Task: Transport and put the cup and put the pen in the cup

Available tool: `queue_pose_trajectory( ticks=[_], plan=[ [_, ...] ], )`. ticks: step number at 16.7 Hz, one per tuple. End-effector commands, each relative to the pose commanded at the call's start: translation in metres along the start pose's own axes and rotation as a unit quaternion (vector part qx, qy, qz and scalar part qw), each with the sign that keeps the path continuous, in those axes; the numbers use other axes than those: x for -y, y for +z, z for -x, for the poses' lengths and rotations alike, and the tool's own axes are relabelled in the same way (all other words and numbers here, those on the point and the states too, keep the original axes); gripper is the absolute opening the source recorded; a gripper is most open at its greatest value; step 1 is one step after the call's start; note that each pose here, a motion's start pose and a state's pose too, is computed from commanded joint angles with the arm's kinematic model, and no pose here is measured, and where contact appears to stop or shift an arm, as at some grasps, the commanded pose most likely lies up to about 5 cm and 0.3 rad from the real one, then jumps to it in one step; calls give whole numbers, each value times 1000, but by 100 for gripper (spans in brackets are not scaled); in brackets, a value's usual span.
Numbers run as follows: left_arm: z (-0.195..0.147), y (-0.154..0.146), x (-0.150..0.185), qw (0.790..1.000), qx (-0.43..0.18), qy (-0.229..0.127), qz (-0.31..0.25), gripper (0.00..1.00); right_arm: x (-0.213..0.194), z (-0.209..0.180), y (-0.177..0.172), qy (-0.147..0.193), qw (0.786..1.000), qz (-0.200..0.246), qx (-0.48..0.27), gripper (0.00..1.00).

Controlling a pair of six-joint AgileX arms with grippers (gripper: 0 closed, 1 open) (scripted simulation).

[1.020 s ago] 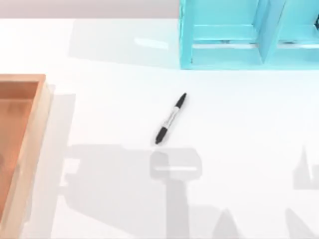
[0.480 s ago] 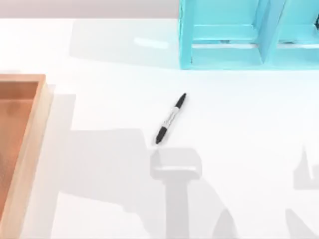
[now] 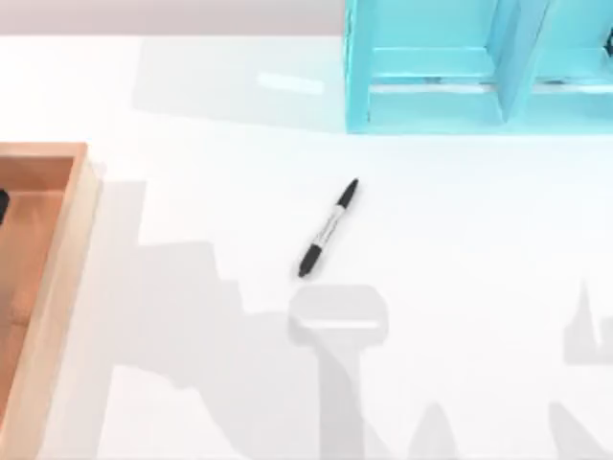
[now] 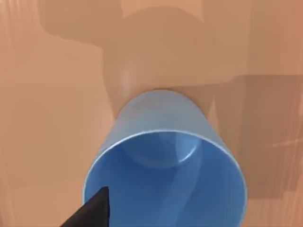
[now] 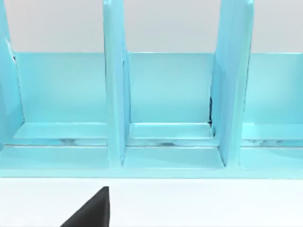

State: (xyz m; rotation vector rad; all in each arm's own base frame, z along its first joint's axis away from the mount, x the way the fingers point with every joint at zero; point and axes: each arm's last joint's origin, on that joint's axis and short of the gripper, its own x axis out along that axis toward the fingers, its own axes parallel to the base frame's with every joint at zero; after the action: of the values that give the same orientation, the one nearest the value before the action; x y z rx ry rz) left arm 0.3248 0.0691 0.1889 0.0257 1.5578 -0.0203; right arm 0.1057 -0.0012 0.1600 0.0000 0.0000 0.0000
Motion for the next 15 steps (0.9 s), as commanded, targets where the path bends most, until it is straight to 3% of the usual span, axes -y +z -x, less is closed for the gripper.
queue_pose_trajectory(
  ticks=[4,9,15],
  plan=[
    [-40,-4,0,1000,-4,-1,0,100,0,0,0,0,1000,0,0,100],
    [-44,-5,1,1000,-5,-1,0,100,0,0,0,0,1000,0,0,100],
    [-44,-5,1,1000,-5,-1,0,55,0,0,0,0,1000,0,0,100]
  ],
)
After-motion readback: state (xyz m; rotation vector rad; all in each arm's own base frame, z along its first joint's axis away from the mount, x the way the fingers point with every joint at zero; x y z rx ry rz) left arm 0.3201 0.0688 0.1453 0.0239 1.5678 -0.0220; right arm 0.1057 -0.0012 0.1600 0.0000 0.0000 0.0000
